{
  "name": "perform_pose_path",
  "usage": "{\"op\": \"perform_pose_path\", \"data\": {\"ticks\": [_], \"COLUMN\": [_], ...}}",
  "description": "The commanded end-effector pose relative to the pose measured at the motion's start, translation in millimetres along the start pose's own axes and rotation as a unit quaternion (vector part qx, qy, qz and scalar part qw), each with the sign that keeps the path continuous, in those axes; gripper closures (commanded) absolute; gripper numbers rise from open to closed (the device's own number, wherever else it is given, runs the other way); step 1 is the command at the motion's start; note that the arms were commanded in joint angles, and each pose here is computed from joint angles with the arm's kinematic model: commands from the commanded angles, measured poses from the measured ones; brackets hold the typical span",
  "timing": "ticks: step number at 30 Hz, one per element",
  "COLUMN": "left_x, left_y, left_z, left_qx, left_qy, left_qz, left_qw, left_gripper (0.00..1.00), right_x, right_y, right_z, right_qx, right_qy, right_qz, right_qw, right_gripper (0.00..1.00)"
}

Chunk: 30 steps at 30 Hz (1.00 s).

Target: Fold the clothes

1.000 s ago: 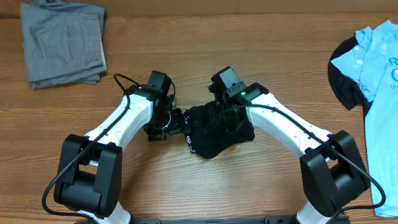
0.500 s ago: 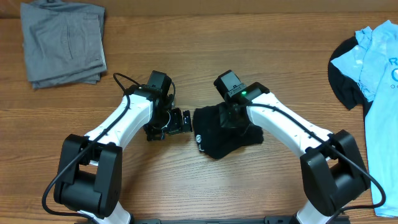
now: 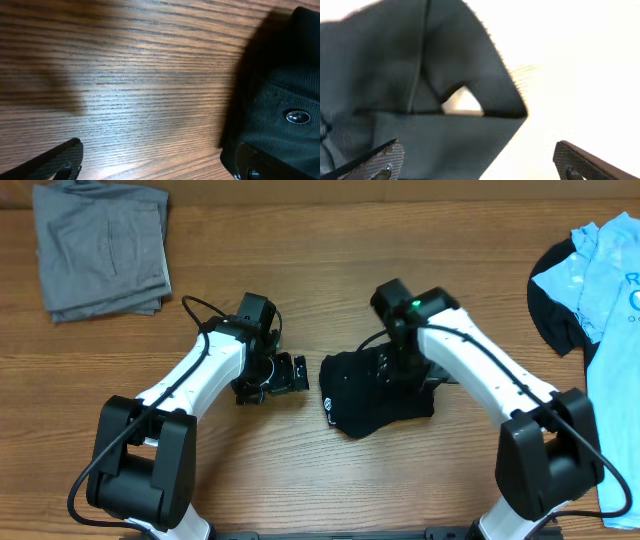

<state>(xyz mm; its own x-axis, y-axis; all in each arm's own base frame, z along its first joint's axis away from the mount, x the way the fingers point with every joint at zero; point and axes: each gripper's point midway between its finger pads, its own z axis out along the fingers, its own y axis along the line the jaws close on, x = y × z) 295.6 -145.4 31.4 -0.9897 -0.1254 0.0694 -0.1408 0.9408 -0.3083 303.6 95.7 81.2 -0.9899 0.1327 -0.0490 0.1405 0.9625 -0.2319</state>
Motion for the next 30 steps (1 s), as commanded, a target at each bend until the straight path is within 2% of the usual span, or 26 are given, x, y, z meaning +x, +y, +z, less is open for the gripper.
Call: {"op": "perform_pose_path", "data": {"ticks": [1,7,13,20,23,24,26,28,29,30], "left_x": [2,2,2,2,2,2,2,2,2,2], "left_y": [-1,0,-1,-1,-1,0,0,0,0,0], "left_z": [-2,-2,-2,-2,-2,-2,-2,-2,-2,-2], "left_qx": [-0.003,-0.003,-0.003,-0.003,-0.003,-0.003,-0.003,-0.003,-0.003,-0.003], "left_qy": [-0.005,-0.004,-0.005,-0.004,-0.004,-0.004,-0.004,-0.004,-0.004,-0.004], "left_qz": [0.005,0.005,0.005,0.005,0.005,0.005,0.005,0.005,0.005,0.005], "left_qw": [1.0,1.0,1.0,1.0,1.0,1.0,1.0,1.0,1.0,1.0], "left_gripper": [0.0,0.0,0.0,0.0,0.0,0.0,0.0,0.0,0.0,0.0], "right_x": [-9,-4,3,19,22,22,22,22,22,25], "right_y": [-7,-4,1,-1,0,1,0,0,-4,-8], "right_z": [-7,-3,8,35,43,44,44,45,46,46], "right_qx": [-0.022,-0.078,-0.129,-0.142,-0.141,-0.142,-0.14,-0.139,-0.128,-0.116], "right_qy": [0.001,0.043,0.075,0.105,0.104,0.103,0.102,0.102,0.101,0.105], "right_qz": [0.036,0.062,0.045,0.061,0.061,0.061,0.061,0.061,0.063,0.066], "right_qw": [0.999,0.994,0.988,0.982,0.983,0.983,0.983,0.983,0.985,0.985], "right_gripper": [0.0,0.0,0.0,0.03,0.16,0.24,0.5,0.66,0.83,0.92]}}
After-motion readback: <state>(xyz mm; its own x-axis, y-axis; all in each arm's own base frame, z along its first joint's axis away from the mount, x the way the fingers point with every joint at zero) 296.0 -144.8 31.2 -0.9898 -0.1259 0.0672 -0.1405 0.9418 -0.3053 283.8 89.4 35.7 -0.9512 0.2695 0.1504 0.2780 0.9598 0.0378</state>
